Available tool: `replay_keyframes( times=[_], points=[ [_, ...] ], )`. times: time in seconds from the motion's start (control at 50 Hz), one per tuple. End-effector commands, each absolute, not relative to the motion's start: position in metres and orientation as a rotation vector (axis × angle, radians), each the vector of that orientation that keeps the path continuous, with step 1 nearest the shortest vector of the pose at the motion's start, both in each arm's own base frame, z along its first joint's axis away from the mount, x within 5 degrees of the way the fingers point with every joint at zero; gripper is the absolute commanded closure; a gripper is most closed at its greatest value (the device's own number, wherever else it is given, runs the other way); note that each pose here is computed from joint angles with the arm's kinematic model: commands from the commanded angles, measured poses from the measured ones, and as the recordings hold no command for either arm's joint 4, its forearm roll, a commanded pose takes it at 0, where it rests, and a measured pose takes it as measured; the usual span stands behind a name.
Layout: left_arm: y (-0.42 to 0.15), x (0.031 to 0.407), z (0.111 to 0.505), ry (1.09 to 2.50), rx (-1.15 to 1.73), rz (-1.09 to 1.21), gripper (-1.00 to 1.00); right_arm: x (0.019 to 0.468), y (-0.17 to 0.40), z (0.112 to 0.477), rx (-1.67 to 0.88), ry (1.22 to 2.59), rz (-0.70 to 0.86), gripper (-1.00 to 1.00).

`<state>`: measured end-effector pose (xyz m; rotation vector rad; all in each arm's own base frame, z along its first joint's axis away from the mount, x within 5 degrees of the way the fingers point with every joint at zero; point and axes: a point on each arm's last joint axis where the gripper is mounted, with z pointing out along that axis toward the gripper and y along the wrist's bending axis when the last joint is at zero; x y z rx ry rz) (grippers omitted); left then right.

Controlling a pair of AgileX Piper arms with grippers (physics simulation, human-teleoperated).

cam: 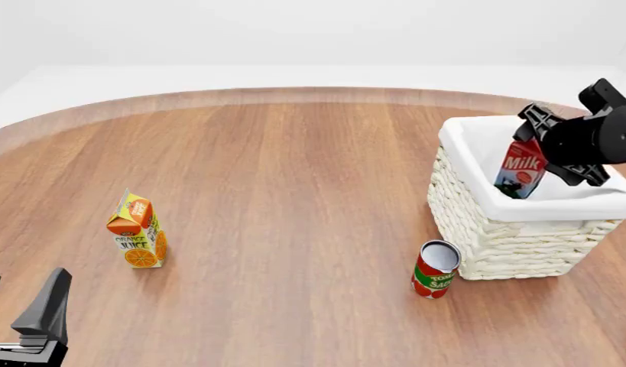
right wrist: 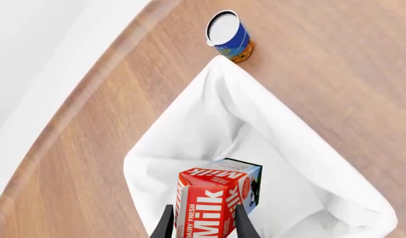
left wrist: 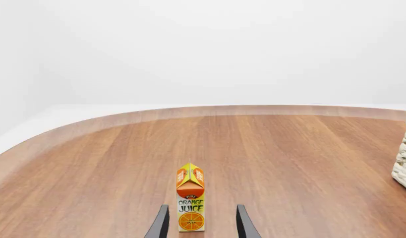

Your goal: Pick the milk and place it in the basket.

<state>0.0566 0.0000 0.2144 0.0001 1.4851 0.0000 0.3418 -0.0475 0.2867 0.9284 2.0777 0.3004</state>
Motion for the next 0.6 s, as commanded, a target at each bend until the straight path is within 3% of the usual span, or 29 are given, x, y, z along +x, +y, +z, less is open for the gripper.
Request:
replay_keyframes(
  times=[0.02,0.6],
  points=[
    [0.000,0.057,0.214,1.485,0.000,0.000,-1.00,0.347,-0.049,0.287,0.928,2.055,0.306,1.00],
    [0.000,0.057,0.214,1.485,0.000,0.000,-1.00,0.355,-0.051,0.266,0.937,2.079,0.297,1.00]
  ],
)
